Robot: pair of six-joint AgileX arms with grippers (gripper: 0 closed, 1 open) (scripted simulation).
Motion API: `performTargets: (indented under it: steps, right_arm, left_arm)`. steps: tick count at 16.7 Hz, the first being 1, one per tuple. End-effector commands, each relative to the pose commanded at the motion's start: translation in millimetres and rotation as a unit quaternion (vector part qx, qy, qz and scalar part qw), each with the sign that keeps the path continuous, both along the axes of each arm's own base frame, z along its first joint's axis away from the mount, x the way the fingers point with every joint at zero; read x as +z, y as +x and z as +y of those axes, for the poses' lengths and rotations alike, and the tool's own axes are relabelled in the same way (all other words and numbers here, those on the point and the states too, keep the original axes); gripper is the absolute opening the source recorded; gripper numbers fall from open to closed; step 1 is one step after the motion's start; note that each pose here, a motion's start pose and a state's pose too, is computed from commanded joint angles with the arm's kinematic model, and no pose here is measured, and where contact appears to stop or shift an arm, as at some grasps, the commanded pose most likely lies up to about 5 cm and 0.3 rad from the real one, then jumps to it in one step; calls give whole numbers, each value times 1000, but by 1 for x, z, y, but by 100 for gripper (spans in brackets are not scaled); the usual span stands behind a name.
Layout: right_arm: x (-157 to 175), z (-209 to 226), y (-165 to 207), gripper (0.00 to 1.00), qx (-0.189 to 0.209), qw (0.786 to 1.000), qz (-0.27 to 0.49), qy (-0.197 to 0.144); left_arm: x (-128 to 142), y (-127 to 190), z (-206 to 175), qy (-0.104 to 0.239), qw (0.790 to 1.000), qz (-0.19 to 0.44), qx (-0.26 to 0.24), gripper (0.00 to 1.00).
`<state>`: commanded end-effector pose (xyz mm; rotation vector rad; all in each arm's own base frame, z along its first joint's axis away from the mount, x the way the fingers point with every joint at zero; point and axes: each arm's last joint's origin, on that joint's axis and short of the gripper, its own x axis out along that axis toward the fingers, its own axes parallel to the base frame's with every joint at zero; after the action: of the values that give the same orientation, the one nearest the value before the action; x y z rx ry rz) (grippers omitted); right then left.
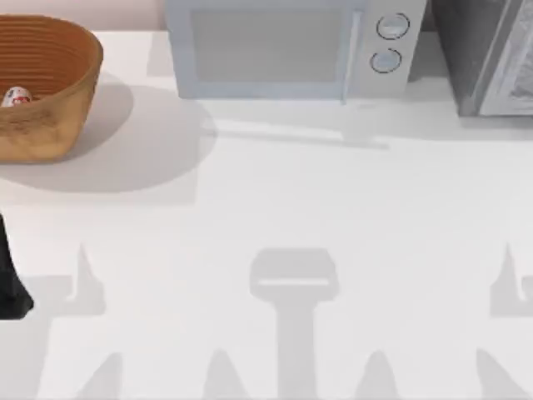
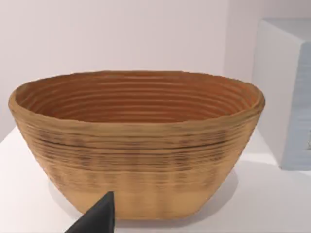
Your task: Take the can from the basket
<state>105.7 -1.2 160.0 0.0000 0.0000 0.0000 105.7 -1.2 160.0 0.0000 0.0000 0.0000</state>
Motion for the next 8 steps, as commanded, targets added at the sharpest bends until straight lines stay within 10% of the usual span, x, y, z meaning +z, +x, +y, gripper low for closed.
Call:
performTargets:
  steps: [8]
  right_arm:
    - [0,0,0,100,0,1000,0,0]
  left_arm:
    - [40,3,-1,5,998,54,-14,100]
